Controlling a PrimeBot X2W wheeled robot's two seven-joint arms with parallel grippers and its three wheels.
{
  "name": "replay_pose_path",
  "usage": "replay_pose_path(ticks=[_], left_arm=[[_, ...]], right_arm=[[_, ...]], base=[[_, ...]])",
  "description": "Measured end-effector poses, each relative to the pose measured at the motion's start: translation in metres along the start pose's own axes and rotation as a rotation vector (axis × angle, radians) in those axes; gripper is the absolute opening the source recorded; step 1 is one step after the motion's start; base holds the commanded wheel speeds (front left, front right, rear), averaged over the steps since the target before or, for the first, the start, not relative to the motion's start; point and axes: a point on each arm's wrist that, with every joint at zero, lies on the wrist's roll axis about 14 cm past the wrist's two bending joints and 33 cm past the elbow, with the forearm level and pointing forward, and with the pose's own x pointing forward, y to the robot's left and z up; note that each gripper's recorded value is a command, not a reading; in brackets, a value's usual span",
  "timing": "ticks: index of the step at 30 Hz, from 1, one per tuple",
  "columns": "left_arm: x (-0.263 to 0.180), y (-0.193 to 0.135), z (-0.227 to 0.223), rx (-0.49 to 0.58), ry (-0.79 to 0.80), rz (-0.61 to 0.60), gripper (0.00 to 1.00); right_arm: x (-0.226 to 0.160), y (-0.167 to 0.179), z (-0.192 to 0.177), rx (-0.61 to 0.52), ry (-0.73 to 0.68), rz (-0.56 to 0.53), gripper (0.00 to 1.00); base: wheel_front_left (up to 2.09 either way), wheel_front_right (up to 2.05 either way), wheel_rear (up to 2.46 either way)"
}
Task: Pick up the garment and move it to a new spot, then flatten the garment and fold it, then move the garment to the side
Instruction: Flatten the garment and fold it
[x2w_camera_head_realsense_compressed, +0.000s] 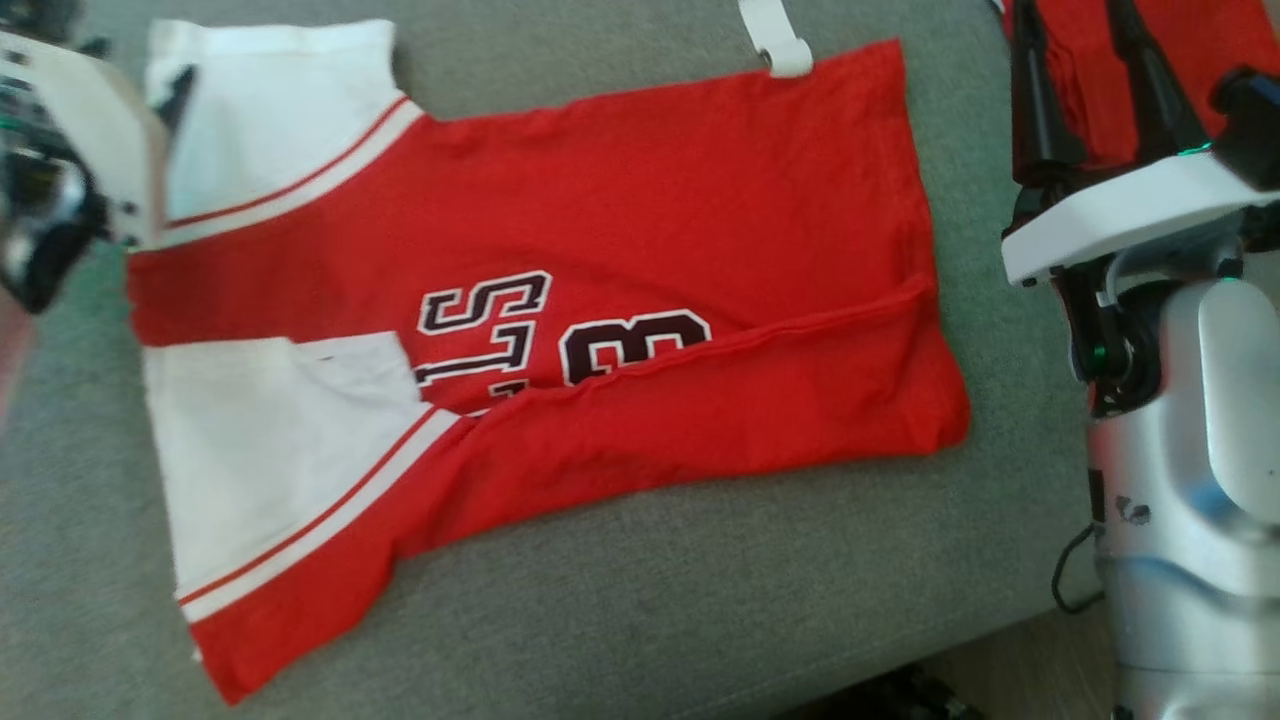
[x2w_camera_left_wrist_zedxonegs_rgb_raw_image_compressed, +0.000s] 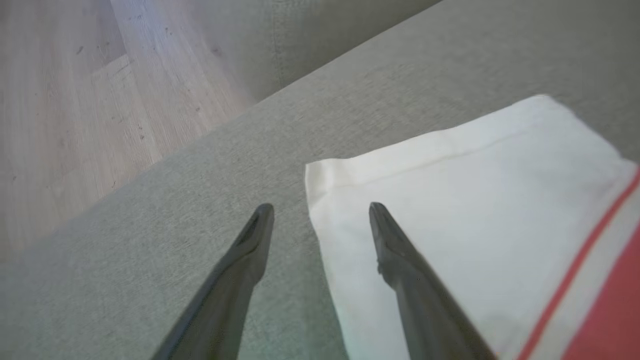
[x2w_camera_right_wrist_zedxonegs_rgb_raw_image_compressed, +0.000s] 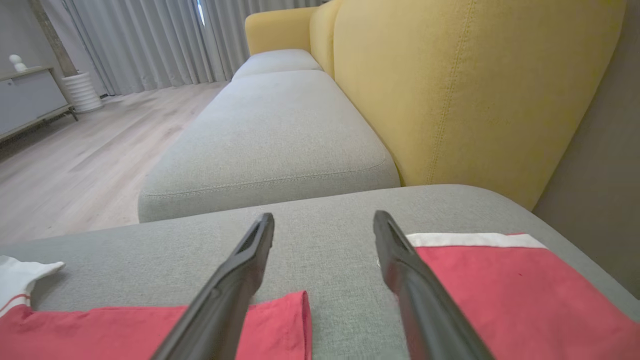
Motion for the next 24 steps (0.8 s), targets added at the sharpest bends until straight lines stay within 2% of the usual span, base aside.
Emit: replay_pose_path(ticks=[4,12,18,19,20,24], left_arm=[[0.019,0.005,-0.010,-0.030,0.061,0.000,1.00],[0.033,-0.005,-0.003,-0.041,0.063,-0.043,1.00],[0.038,-0.003,-0.006,-0.111,0.127,-0.056,1.00],[0.037,-0.004,-0.006,-0.120,0.140,-0.062,0.17],[0.037,-0.004,-0.006,-0.127,0.149,-0.066,0.00],[0.032,-0.008,-0.004,-0.155,0.140,-0.077,0.00]], right_arm=[[0.001,-0.007,-0.007,-0.014,0.020,-0.015,1.00],[0.001,-0.015,-0.017,-0.015,0.041,-0.037,1.00],[0.001,-0.019,-0.021,-0.015,0.050,-0.047,1.00],[0.001,-0.020,-0.021,-0.016,0.049,-0.051,1.00],[0.001,-0.022,-0.020,-0.017,0.048,-0.055,1.00],[0.002,-0.022,-0.017,-0.020,0.038,-0.060,1.00]], base=[[0.00,0.00,0.00],[0.00,0.00,0.00],[0.00,0.00,0.00],[0.00,0.00,0.00],[0.00,0.00,0.00],[0.00,0.00,0.00]])
